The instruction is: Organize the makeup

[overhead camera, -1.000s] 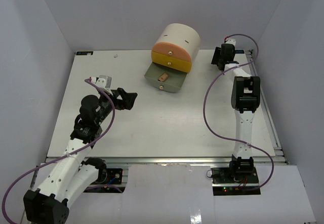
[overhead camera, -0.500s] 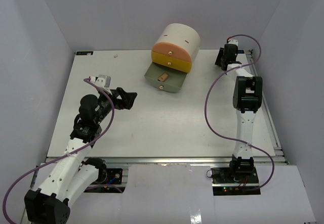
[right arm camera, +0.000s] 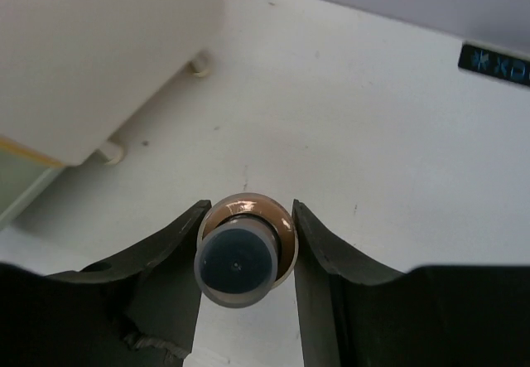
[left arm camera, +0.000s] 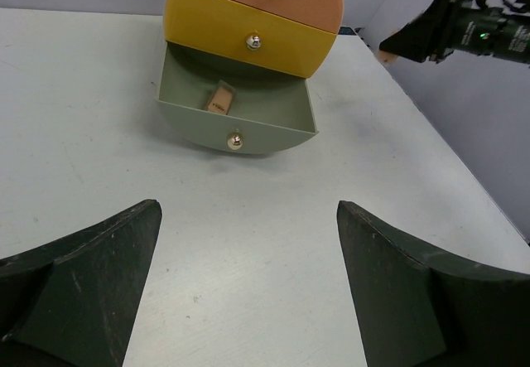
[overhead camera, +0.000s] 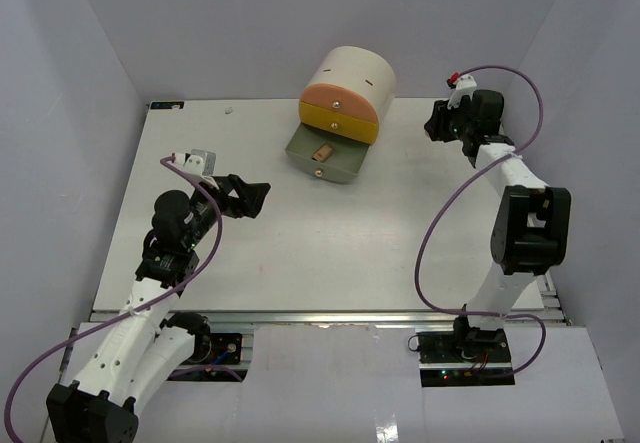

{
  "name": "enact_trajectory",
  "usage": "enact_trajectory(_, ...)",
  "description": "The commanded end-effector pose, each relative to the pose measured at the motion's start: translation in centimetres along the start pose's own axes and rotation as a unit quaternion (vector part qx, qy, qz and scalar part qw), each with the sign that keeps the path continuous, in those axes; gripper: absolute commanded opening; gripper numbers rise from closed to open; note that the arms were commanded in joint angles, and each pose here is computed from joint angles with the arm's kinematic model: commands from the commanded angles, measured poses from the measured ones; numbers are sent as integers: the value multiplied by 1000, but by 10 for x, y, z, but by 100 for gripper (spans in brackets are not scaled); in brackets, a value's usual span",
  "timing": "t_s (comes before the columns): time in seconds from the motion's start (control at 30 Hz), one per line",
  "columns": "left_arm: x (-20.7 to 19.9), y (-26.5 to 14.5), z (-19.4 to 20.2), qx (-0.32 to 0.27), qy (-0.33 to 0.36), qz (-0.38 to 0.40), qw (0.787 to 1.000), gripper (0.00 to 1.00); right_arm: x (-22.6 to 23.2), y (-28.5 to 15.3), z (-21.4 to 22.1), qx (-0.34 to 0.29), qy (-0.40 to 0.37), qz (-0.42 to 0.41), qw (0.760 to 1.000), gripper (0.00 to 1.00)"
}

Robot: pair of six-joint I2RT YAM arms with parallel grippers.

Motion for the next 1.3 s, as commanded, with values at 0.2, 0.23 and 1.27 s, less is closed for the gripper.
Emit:
enact_trajectory(0.2,-4,-5,-7,-17,1,9,1000,98,185,-40,-43,45,-316,-202,926,8)
enact_trajectory(0.23,-4,-5,-8,-17,1,8,1000,98,196,-37,-46,48,-327,-202,922,8)
enact_trajectory(1.27,-6,-8,-10,-23,3,12,1000,98,235,42,-13,165,-466,-86,865,90)
Point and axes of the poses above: each gripper's point midway between its finger pads, its own y axis out along the fingers, its own x axis along the line the jaws close on, z = x × y, the point moved 1 cm from there along -y, back along the fingers
